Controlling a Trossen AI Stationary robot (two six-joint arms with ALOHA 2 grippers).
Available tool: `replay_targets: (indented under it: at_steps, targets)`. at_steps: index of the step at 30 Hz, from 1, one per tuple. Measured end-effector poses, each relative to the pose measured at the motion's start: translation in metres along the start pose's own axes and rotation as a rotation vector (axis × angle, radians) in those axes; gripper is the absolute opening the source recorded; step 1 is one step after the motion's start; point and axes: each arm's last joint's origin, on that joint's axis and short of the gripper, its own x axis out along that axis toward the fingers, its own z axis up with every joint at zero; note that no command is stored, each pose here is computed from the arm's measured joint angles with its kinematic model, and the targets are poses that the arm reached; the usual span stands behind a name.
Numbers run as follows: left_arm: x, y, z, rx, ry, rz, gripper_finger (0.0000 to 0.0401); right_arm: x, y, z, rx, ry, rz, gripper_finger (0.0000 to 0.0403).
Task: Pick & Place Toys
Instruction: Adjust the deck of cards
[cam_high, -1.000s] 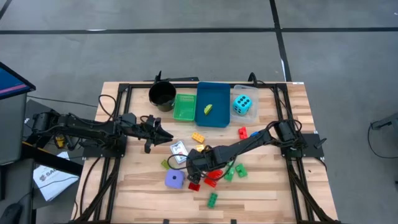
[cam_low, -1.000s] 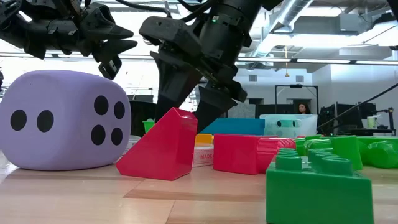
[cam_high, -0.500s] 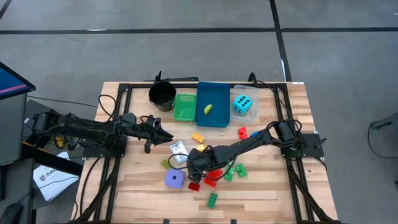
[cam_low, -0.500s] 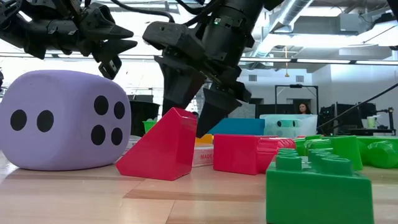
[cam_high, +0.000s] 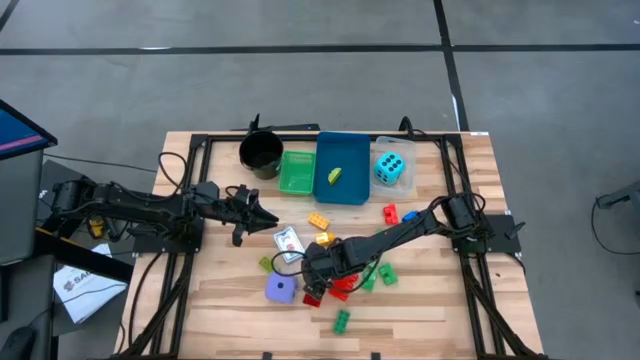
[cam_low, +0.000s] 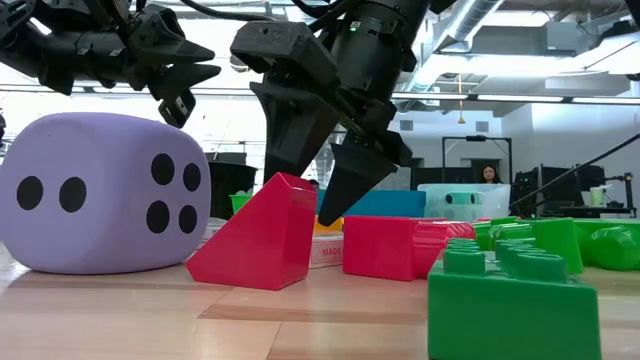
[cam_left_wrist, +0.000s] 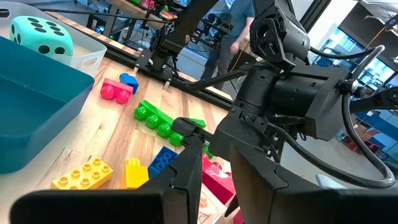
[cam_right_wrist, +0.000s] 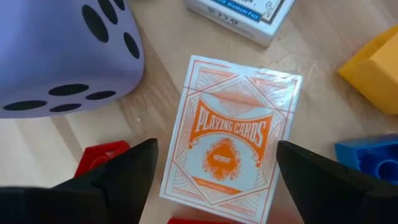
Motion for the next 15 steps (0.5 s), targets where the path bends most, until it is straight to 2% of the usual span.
replay_targets:
  at_steps: [15]
  targets:
    - [0.0, 0.0, 0.0, 0.0, 0.0, 0.0, 0.0076, -0.0001, -0.0016, -0.0035, 0.051, 0.023, -0.025, 0.0322]
